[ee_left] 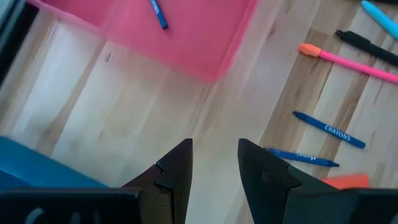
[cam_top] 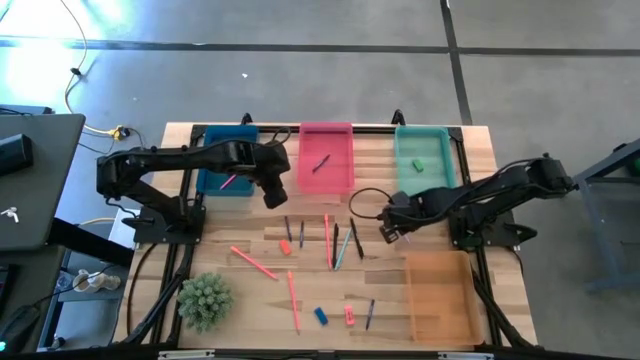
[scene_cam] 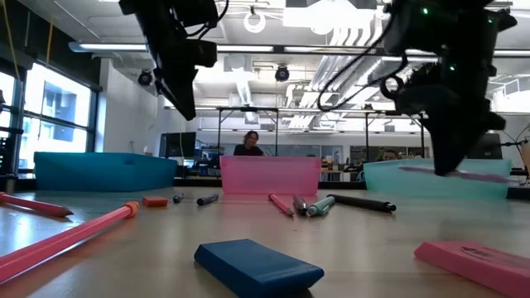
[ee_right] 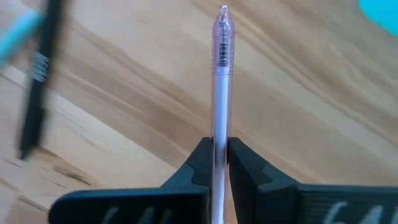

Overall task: Sort crayons/erasers/pens/pencils in bins
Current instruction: Put the pink pen into the orange bin

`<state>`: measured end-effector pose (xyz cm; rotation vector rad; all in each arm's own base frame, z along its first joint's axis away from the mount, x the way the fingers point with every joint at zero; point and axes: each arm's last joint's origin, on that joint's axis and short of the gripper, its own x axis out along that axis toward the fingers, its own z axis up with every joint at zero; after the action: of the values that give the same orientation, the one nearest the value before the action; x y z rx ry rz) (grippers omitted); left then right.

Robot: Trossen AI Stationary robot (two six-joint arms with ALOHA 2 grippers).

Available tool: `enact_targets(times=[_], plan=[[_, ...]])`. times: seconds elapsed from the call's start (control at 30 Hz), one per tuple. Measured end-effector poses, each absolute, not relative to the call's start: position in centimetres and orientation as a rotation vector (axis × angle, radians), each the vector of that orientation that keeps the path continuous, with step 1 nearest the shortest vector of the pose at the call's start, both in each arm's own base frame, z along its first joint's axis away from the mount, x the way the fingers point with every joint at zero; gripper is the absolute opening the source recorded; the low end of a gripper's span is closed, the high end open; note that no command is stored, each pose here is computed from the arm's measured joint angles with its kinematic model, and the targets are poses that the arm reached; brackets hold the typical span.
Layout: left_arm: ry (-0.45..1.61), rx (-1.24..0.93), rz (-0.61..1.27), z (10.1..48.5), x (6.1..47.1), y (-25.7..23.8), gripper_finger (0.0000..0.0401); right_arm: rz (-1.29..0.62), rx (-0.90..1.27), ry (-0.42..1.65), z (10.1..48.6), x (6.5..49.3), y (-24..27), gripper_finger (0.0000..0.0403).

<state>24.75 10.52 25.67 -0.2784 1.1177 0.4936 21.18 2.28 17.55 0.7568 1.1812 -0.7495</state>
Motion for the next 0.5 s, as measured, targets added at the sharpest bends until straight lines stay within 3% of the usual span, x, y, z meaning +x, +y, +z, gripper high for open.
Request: enact_targets(times=[0.5], plan=[[1.024, -0.218, 0.473, 28.4, 22.8, 9.7, 0.0115, -0.566, 0.700, 1.070, 24.1, 23.9, 4.4, 0.0009]])
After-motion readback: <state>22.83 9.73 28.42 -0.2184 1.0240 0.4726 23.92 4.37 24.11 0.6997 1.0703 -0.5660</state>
